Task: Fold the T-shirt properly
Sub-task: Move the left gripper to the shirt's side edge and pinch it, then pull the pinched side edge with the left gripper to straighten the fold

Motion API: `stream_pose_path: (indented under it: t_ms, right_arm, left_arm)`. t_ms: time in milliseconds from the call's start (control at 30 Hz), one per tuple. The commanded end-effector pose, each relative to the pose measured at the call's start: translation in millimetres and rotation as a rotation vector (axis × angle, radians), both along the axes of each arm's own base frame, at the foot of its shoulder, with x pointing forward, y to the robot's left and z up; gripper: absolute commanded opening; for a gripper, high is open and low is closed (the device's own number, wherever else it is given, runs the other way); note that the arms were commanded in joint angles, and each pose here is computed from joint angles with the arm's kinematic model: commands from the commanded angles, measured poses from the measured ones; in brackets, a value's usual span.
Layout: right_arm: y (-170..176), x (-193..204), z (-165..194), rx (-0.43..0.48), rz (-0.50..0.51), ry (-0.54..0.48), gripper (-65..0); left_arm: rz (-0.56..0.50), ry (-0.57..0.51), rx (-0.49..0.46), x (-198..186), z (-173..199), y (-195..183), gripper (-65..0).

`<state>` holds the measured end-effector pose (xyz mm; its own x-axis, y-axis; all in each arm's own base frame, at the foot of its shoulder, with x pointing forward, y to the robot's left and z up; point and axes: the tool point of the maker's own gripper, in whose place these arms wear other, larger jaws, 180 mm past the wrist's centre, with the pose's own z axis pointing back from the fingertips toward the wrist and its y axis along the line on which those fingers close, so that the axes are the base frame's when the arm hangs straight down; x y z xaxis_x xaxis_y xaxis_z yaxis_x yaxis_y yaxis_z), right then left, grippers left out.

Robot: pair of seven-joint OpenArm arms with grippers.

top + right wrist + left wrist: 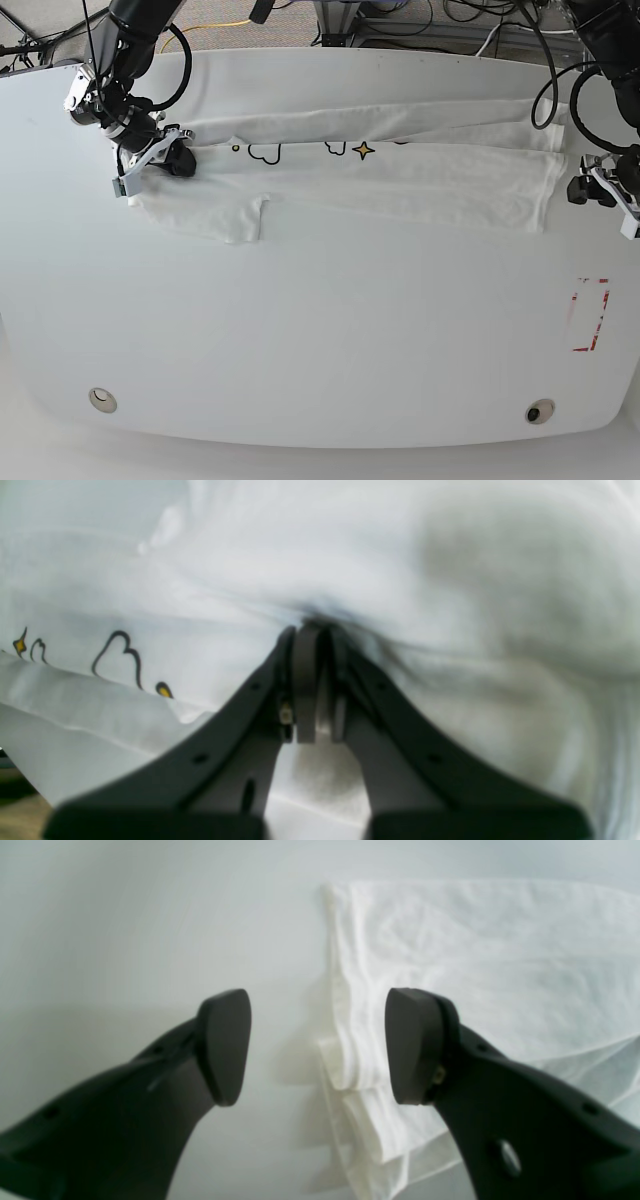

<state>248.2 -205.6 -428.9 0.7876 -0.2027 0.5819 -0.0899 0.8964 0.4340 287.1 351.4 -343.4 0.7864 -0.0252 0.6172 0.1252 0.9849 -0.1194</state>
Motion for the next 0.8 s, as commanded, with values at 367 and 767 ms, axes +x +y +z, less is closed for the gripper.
stream_pose_path:
  t_ms: [367, 767]
  right_arm:
    - [-9, -20, -21, -0.081, 0.025, 0.141, -61.2]
    - [-11, -17, -18, -0.092, 0.026, 0.133, -61.2]
  left_arm:
    - [-0.006, -0.006, -0.137, 43, -41, -28, -25.3]
    - [-0.033, 0.031, -0.226, 61, -62, -61, -25.3]
